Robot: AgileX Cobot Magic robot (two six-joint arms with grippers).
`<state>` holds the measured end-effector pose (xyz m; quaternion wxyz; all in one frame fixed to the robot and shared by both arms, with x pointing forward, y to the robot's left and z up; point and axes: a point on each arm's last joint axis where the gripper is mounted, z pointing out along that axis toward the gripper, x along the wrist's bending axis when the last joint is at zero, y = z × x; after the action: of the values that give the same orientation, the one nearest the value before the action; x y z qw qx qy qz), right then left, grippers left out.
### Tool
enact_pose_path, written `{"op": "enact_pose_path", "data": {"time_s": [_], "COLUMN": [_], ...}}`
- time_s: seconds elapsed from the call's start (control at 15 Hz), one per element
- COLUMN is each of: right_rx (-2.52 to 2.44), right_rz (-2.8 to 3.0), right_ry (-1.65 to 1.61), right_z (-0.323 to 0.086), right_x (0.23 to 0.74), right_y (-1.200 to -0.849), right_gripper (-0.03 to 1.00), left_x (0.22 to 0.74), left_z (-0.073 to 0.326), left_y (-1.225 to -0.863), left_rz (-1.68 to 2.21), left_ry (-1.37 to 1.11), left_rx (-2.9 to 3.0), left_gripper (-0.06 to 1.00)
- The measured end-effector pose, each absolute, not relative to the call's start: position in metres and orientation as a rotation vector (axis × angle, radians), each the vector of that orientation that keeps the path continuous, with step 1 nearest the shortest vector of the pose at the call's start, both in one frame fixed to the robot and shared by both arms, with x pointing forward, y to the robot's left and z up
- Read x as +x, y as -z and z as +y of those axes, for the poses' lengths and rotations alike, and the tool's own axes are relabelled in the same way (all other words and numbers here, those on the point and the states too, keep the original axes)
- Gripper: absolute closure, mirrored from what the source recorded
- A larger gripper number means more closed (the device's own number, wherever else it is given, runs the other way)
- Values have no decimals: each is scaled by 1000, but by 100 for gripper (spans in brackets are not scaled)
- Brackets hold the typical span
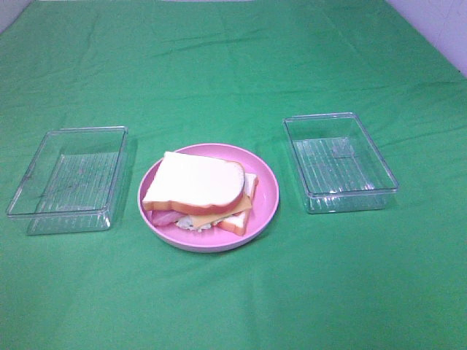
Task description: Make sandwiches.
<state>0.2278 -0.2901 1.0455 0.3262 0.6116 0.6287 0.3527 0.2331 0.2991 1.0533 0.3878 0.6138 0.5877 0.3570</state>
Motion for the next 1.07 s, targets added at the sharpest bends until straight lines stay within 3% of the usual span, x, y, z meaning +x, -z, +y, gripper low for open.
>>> {"op": "enact_pose_path", "data": {"time_s": [1.07], "right_rx": [1602], "right_rz": [1647], "right_ry": [-925], "right_z": [-290], "right_x": [228], "right_y": [-1046], "right_gripper": [25], "left_x": [233], "left_z": [299], "left_y": [-1053], "left_rz": [1495], "left_ry": [-908], "left_rx": [1562], "left_gripper": [14]}}
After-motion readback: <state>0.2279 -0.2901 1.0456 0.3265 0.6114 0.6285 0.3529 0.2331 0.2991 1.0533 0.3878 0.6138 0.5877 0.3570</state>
